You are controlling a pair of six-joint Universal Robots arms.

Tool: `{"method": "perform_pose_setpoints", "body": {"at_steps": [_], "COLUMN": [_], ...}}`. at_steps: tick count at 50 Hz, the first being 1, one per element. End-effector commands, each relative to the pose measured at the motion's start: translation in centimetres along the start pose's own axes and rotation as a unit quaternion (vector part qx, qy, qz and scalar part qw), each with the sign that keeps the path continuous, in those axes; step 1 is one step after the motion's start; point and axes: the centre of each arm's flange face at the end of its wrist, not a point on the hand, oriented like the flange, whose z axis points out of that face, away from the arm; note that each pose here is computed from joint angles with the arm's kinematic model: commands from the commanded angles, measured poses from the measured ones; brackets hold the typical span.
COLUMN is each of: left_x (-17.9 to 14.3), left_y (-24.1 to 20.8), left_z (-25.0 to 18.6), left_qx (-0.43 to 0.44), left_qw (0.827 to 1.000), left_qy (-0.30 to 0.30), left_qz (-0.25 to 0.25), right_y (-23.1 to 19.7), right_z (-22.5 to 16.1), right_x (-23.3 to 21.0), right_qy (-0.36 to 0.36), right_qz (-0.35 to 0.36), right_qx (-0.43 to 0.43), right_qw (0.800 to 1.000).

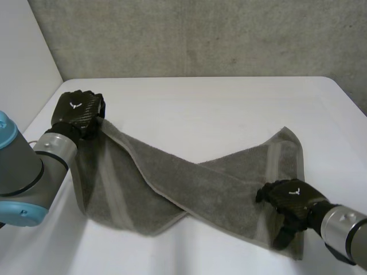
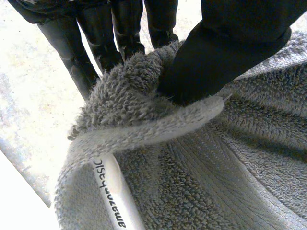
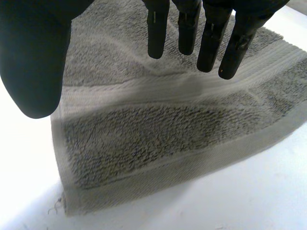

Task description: Fold the towel.

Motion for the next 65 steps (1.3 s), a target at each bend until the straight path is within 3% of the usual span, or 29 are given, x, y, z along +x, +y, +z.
{"method": "perform_pose_setpoints", "body": {"at_steps": [1, 25, 44, 57, 61, 65], "left_x": [0.0, 0.2, 0.2, 0.5, 0.9, 1.5], "left_y": [0.2, 0.4, 0.3, 0.8, 0.9, 0.9], "left_z": [-0.1, -0.2, -0.2, -0.9, -1.5, -3.2], "left_qx": [-0.003, -0.006, -0.006, -0.025, -0.047, -0.104], "left_qw": [1.0, 1.0, 1.0, 1.0, 0.999, 0.994], "left_qy": [0.0, 0.002, 0.002, 0.009, 0.02, 0.042], "left_qz": [-0.001, -0.001, -0.001, -0.002, -0.003, 0.007], "right_y": [2.0, 3.5, 1.1, -3.2, -4.0, -4.5], "right_z": [0.2, 1.3, 2.1, 2.1, 1.3, 0.2], "right_x": [-0.9, -0.2, 1.5, 4.8, 5.2, 5.3], "right_qy": [0.007, 0.056, 0.079, 0.133, 0.141, 0.114], "right_qz": [-0.021, -0.051, -0.074, -0.092, -0.095, -0.067], "right_qx": [0.01, 0.065, 0.103, 0.159, 0.153, 0.088], "right_qw": [1.0, 0.995, 0.989, 0.974, 0.974, 0.987]}}
